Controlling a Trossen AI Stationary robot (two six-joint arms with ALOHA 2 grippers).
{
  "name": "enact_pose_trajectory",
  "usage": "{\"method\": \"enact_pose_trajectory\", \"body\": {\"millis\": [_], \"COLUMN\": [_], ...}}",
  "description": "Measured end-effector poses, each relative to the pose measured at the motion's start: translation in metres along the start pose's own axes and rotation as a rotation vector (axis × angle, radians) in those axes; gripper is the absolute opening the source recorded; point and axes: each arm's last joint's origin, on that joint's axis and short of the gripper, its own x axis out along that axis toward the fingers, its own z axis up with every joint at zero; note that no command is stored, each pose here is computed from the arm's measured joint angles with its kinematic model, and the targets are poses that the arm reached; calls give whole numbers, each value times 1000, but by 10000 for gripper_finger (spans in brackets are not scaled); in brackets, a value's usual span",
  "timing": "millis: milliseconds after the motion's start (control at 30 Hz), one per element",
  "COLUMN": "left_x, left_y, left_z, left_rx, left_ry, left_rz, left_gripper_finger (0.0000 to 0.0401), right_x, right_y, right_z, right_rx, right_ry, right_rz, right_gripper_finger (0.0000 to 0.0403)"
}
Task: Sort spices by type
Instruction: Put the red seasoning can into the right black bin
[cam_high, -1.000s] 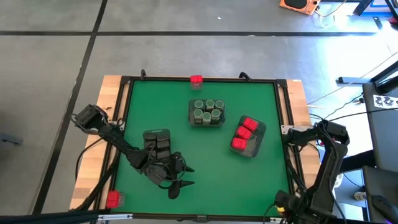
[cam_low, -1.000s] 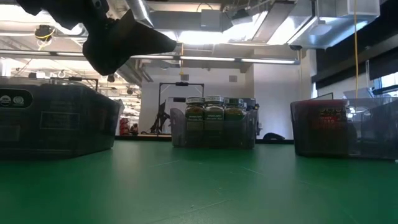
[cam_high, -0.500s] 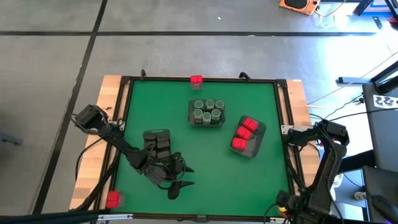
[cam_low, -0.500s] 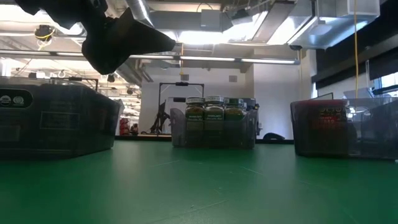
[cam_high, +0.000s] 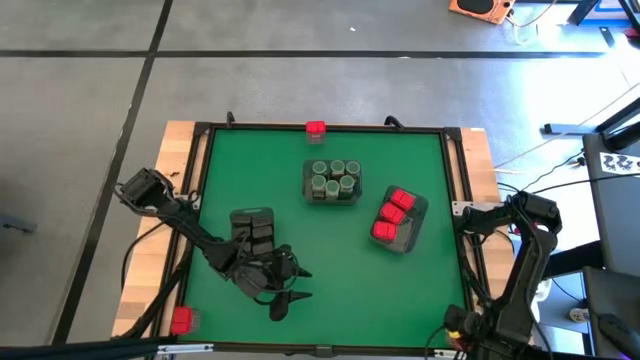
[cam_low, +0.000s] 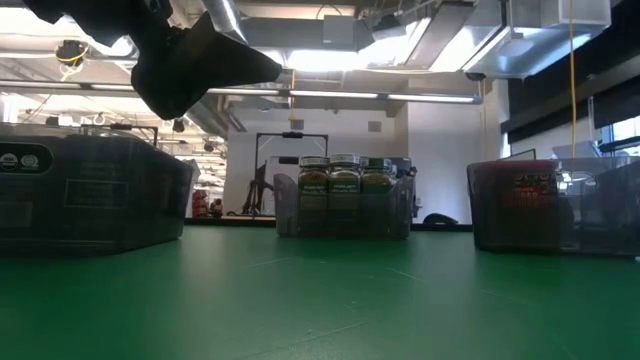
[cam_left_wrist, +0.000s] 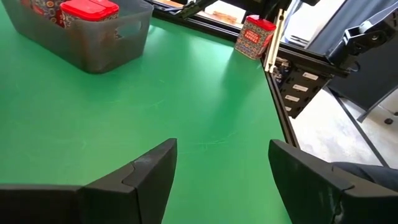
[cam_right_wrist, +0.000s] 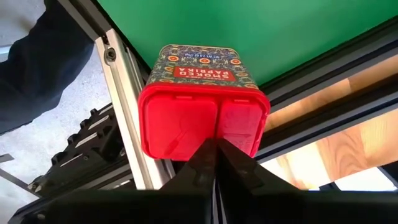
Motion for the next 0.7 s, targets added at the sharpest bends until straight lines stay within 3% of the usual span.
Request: {"method": "enact_pose_trajectory", "body": {"millis": [700], "left_x": [0], "left_y": [1], "left_z": [0], "left_rx": [-2], "left_ry": [-2], "left_rz": [2], "left_gripper_finger": [250], "right_x": [-11], "right_y": [6], "right_z": [21], "right_rx": [40], "right_ry": [-116], "right_rz": [28], "right_gripper_finger": [14]}}
